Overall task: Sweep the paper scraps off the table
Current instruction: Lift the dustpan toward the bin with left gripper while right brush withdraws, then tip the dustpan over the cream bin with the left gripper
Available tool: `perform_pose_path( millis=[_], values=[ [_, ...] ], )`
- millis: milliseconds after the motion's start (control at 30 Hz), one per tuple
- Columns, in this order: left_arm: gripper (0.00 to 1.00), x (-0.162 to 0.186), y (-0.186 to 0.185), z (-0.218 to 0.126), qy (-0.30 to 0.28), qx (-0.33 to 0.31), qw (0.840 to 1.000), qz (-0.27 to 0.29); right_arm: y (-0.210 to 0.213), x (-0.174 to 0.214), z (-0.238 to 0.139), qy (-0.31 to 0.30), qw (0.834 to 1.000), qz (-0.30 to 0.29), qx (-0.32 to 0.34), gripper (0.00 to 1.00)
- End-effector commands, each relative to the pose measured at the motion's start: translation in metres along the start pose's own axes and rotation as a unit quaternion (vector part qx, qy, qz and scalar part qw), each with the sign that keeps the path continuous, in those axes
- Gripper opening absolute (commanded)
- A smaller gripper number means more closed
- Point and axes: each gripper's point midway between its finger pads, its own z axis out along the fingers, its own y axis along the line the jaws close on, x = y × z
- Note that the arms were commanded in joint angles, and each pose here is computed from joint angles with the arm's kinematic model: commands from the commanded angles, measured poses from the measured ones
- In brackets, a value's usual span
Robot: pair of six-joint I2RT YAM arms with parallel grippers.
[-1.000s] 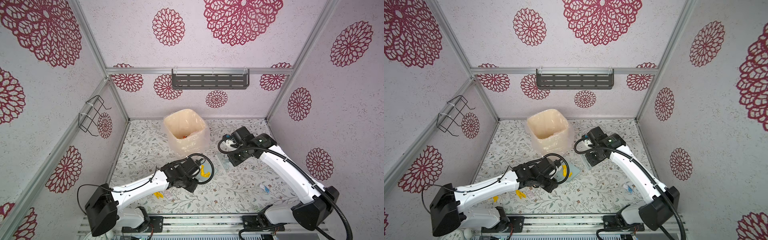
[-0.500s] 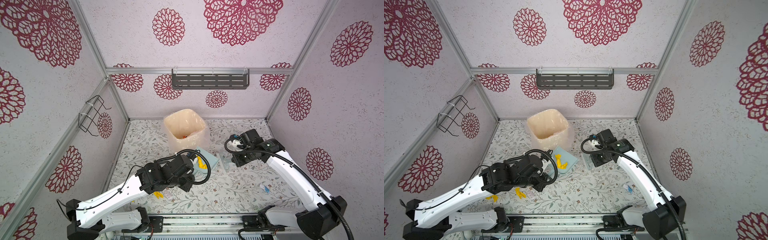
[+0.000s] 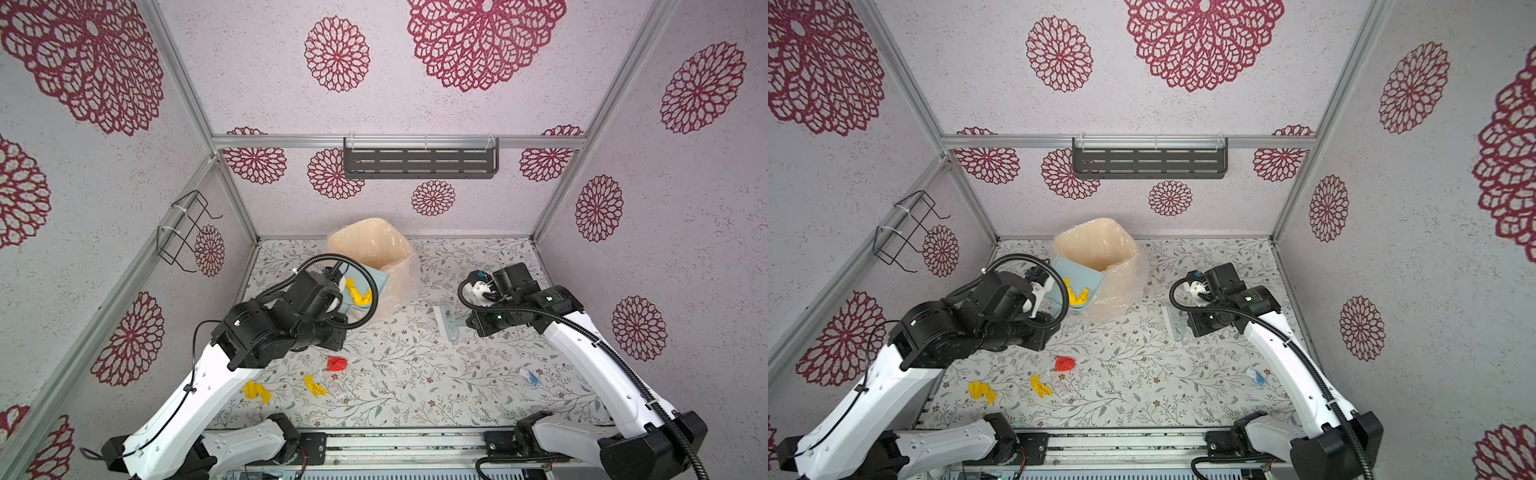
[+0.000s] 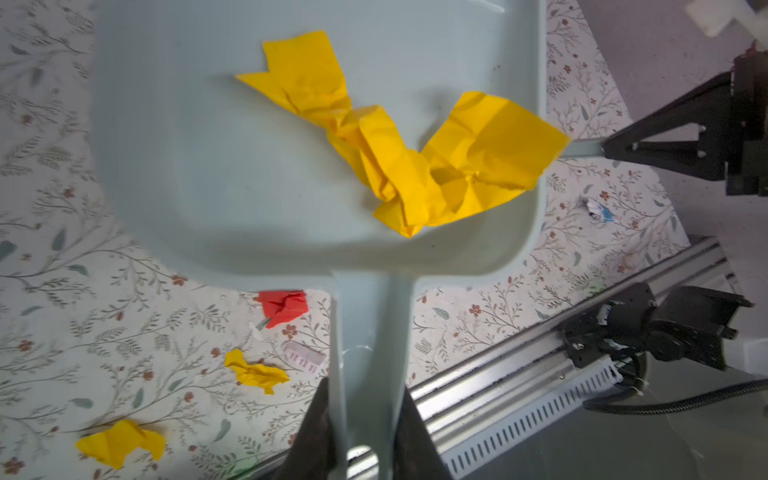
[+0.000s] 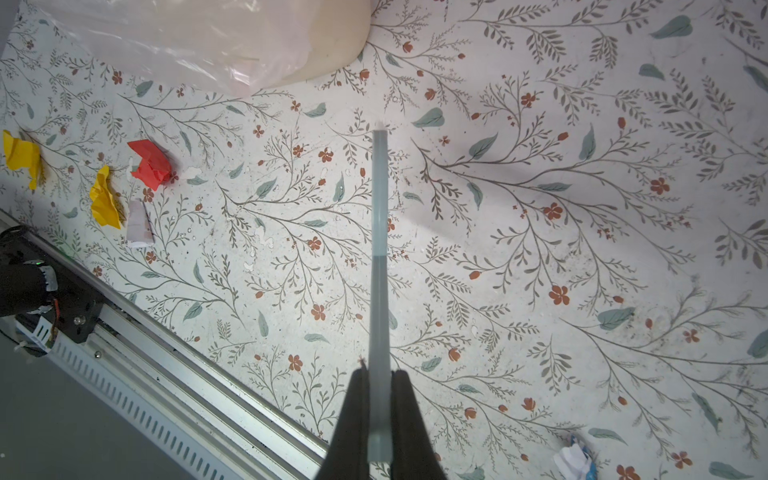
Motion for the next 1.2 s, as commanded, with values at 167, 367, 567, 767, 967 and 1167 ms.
perform_pose_path(
  millis=[167,367,567,767,967,1167],
  values=[
    [0.0,-0.034,0.051,-0.008,0.017,-0.053,0.998,0.019,0.004,-0.004,-0.015,-0.029,0.999,0.011,-0.014,0.0],
    [0.0,-0.058,0.075,0.006,0.038,-0.1,0.993,0.045,0.003,-0.003,-0.017,-0.029,0.999,0.014,-0.013,0.0],
    [0.0,-0.076,0.089,0.026,0.069,-0.138,0.984,0.087,0.001,-0.001,-0.016,-0.023,0.999,0.014,-0.017,0.0],
    [0.0,-0.098,0.098,0.042,0.073,-0.166,0.976,0.125,0.0,0.0,-0.015,-0.021,0.999,0.017,-0.021,0.0],
    [0.0,-0.114,0.102,0.061,0.084,-0.185,0.967,0.155,-0.001,0.001,-0.014,-0.018,0.999,0.019,-0.021,0.0],
    [0.0,-0.124,0.095,0.081,0.1,-0.223,0.946,0.214,-0.004,0.002,-0.014,-0.014,1.0,0.02,-0.02,0.0]
  ],
)
